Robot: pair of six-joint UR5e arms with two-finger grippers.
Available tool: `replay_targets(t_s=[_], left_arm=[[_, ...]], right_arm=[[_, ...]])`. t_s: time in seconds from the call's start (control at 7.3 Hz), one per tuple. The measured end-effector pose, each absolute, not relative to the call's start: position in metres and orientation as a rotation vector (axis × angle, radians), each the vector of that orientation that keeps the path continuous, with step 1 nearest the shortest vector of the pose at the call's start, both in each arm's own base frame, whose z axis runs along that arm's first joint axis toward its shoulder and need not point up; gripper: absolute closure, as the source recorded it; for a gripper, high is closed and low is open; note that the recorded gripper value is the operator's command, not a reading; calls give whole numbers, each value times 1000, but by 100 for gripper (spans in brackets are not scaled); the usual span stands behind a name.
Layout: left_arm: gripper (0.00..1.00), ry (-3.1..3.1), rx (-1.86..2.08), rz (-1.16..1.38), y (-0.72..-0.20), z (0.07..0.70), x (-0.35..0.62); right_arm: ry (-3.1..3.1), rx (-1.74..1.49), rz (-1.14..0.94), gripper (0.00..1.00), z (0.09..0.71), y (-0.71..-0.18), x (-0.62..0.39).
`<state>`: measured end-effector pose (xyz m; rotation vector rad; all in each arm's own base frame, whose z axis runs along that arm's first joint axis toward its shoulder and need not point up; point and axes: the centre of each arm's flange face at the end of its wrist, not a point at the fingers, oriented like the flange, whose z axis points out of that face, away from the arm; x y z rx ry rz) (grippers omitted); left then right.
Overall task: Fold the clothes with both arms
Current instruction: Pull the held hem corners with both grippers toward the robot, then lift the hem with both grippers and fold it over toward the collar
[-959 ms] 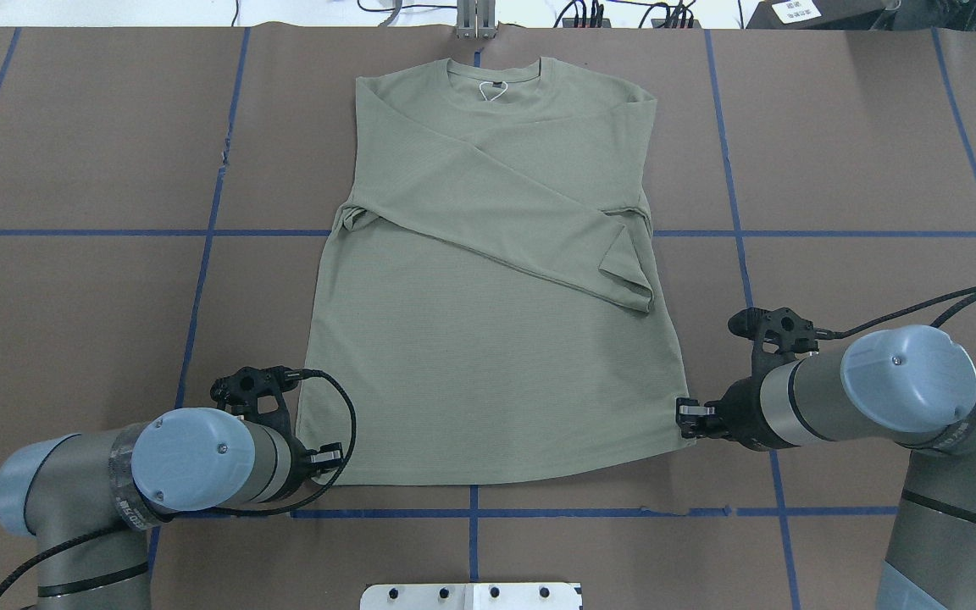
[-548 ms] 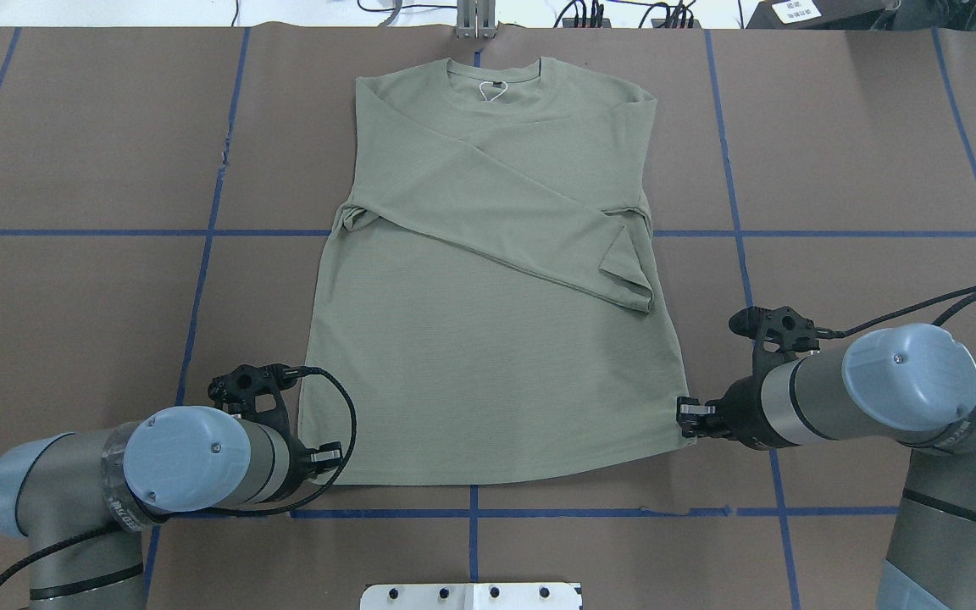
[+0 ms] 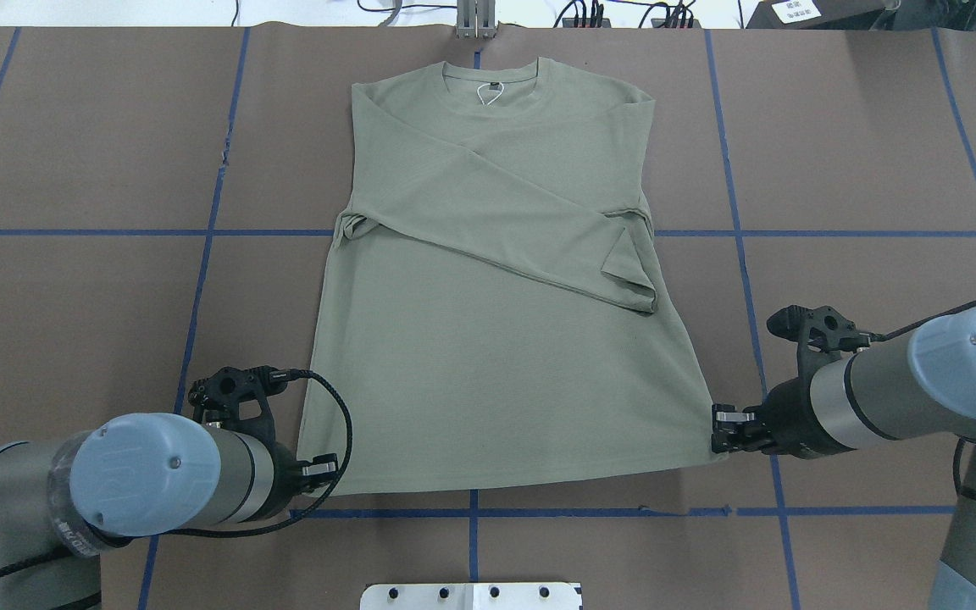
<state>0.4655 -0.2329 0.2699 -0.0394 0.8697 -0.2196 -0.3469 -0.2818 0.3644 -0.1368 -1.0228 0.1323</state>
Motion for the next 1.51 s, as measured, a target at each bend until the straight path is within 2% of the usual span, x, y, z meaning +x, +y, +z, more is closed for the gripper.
replay_targets(t_s=[0.55,0.82,1.1,1.51], left_arm=[[100,888,-208,-172,-136,211,424],[100,892,-229,-158,-124,199,405],[100,890,-185,-185,-150,201,402],[100,887,-35,-267,-256,206,372]], right_arm=[[-1089,-330,2,100,335,-233,-297],[-1114,-349,-18,100,323,-229,-287],[-1157,-272,54,100,316,-274,-286],[-1197,-155,194,100,306,-370,-287]])
